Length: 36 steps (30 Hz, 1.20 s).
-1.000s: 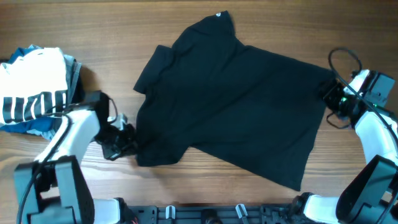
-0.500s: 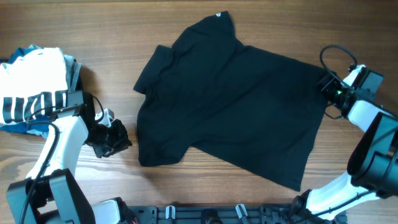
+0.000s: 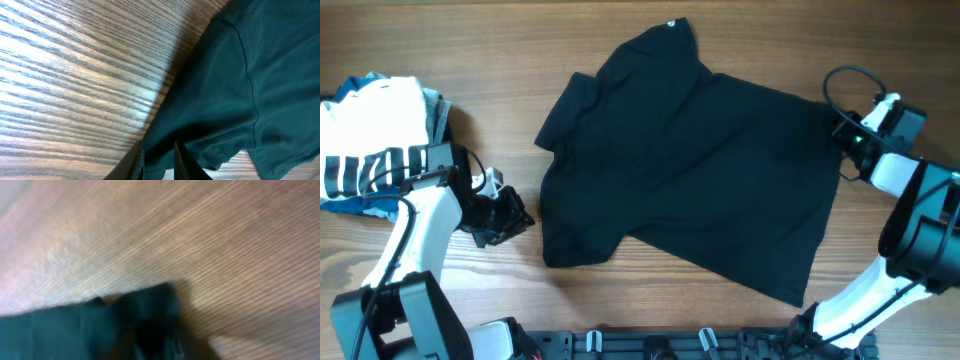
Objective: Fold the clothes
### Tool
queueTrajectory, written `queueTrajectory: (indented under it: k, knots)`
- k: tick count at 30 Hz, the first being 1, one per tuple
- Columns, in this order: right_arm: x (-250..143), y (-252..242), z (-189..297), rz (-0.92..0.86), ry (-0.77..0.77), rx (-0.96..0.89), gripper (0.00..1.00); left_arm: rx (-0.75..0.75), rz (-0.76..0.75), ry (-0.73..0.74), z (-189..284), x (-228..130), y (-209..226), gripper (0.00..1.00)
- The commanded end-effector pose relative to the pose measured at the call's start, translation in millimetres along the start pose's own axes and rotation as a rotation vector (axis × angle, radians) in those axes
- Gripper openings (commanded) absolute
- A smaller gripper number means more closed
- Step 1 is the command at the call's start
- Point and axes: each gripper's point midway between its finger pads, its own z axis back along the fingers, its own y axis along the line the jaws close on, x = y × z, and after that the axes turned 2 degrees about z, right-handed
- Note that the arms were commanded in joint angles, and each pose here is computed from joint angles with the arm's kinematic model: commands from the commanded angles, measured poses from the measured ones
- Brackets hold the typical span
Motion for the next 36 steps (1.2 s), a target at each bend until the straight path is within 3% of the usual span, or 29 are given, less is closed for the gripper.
queueTrajectory:
  k: [1, 3, 4, 10, 12, 13, 15, 22, 25, 29, 32, 33, 34, 36]
  knots:
    - [13, -13, -5, -0.155, -0.09, -0.064, 0.04, -0.055, -0.001, -0.013, 6, 2, -11, 0.2]
    - [44, -9, -1, -0.164, -0.212, -0.043, 0.04, -0.071, 0.001, -0.008, 6, 1, -13, 0.2]
    - [88, 1, 7, -0.134, -0.331, -0.001, 0.04, -0.073, -0.002, -0.015, 6, 3, -14, 0.2]
    - [155, 14, 21, -0.025, -0.386, -0.01, 0.04, -0.085, -0.014, -0.04, 7, 9, -17, 0.2]
    - [134, 12, 14, 0.046, -0.248, -0.034, 0.3, -0.085, -0.016, -0.043, 7, 10, -17, 0.2]
    - [114, 5, 10, 0.045, -0.168, -0.061, 0.38, -0.085, -0.015, -0.041, 7, 9, -17, 0.21]
    - [81, -6, 7, 0.045, -0.033, -0.099, 0.67, -0.083, -0.013, -0.036, 7, 8, -16, 0.23]
    - [26, -29, -2, 0.062, 0.164, -0.152, 0.78, -0.082, -0.011, -0.032, 7, 7, -16, 0.25]
    - [2, -35, -15, 0.039, 0.228, -0.135, 0.73, -0.081, -0.01, -0.03, 7, 7, -16, 0.25]
    - [-26, -23, -28, -0.002, 0.313, -0.013, 0.5, -0.081, -0.009, -0.029, 6, 6, -16, 0.26]
    - [-32, -11, -27, 0.018, 0.335, 0.059, 0.4, -0.081, -0.01, -0.029, 6, 6, -16, 0.26]
    - [-35, -12, -25, -0.005, 0.35, 0.047, 0.34, -0.081, -0.01, -0.029, 6, 6, -16, 0.26]
    - [-37, -17, -22, -0.036, 0.363, 0.016, 0.17, -0.081, -0.01, -0.029, 7, 6, -16, 0.26]
    - [-28, -28, -20, -0.093, 0.332, -0.047, 0.04, -0.081, -0.009, -0.029, 7, 6, -16, 0.27]
